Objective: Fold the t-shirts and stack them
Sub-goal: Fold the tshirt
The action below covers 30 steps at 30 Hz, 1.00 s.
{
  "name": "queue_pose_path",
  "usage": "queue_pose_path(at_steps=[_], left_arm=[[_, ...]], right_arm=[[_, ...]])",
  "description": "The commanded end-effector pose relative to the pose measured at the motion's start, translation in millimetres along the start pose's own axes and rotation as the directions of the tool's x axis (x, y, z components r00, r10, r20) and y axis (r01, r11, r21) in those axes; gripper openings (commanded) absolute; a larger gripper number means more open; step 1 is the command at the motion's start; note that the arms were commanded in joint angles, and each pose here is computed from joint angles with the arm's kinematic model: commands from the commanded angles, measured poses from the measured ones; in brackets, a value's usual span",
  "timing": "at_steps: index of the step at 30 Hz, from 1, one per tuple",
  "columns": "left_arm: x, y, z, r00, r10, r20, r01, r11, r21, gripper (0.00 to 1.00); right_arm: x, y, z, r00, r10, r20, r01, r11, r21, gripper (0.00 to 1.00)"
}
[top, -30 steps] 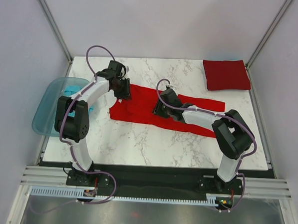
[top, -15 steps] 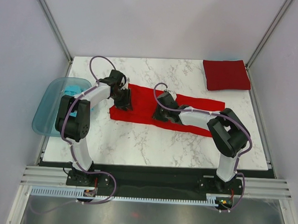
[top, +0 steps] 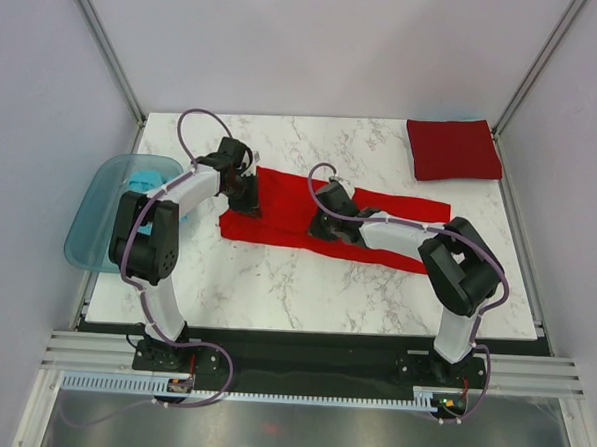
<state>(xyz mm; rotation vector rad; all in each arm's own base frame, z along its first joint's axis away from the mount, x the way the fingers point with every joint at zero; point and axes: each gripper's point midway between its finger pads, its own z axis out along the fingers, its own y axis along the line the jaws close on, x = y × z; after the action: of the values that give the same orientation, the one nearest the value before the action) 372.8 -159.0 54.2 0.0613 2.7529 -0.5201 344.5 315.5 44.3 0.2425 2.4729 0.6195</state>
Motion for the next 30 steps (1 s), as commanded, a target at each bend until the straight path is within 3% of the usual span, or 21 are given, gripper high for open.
queue_pose_path(at_steps=[1,5,10,14,16,17,18,20,24,30], left_arm=[[-22,-11,-28,0.993,0.044,0.106,-0.045,0.999,0.001,0.16],[-21,-11,-32,0.993,0.049,0.105,-0.049,0.999,-0.003,0.17],[-19,-14,-31,0.994,0.045,0.094,-0.047,0.999,0.013,0.20],[-18,-14,-30,0.995,0.043,0.089,-0.045,0.999,0.017,0.20],[-18,-14,-30,0.995,0.042,0.089,-0.043,0.999,0.017,0.21],[-18,-14,-30,0.995,0.042,0.089,-0.043,0.999,0.017,0.20],[-18,-13,-30,0.995,0.042,0.089,-0.043,0.999,0.016,0.20],[-18,-13,-28,0.996,0.040,0.085,-0.042,0.999,0.016,0.20],[-18,-13,-28,0.996,0.040,0.085,-0.042,0.999,0.016,0.20],[-17,-13,-27,0.996,0.040,0.082,-0.041,0.999,0.017,0.21]], right_arm=[[-27,26,-23,0.997,0.004,0.077,0.001,0.998,-0.058,0.00],[-32,28,-27,0.996,-0.002,0.090,0.007,0.998,-0.057,0.00],[-32,28,-25,0.996,-0.007,0.084,0.011,0.998,-0.055,0.18],[-29,27,-23,0.997,-0.015,0.077,0.019,0.998,-0.052,0.14],[-29,27,-22,0.997,-0.018,0.071,0.022,0.998,-0.055,0.23],[-30,28,-22,0.997,-0.017,0.073,0.022,0.998,-0.055,0.23],[-29,27,-22,0.997,-0.020,0.072,0.024,0.998,-0.054,0.12],[-30,28,-21,0.997,-0.021,0.075,0.025,0.998,-0.054,0.08],[-28,27,-19,0.998,0.002,0.064,0.001,0.999,-0.043,0.26],[-23,22,-8,0.999,0.019,0.045,-0.018,1.000,-0.016,0.27]])
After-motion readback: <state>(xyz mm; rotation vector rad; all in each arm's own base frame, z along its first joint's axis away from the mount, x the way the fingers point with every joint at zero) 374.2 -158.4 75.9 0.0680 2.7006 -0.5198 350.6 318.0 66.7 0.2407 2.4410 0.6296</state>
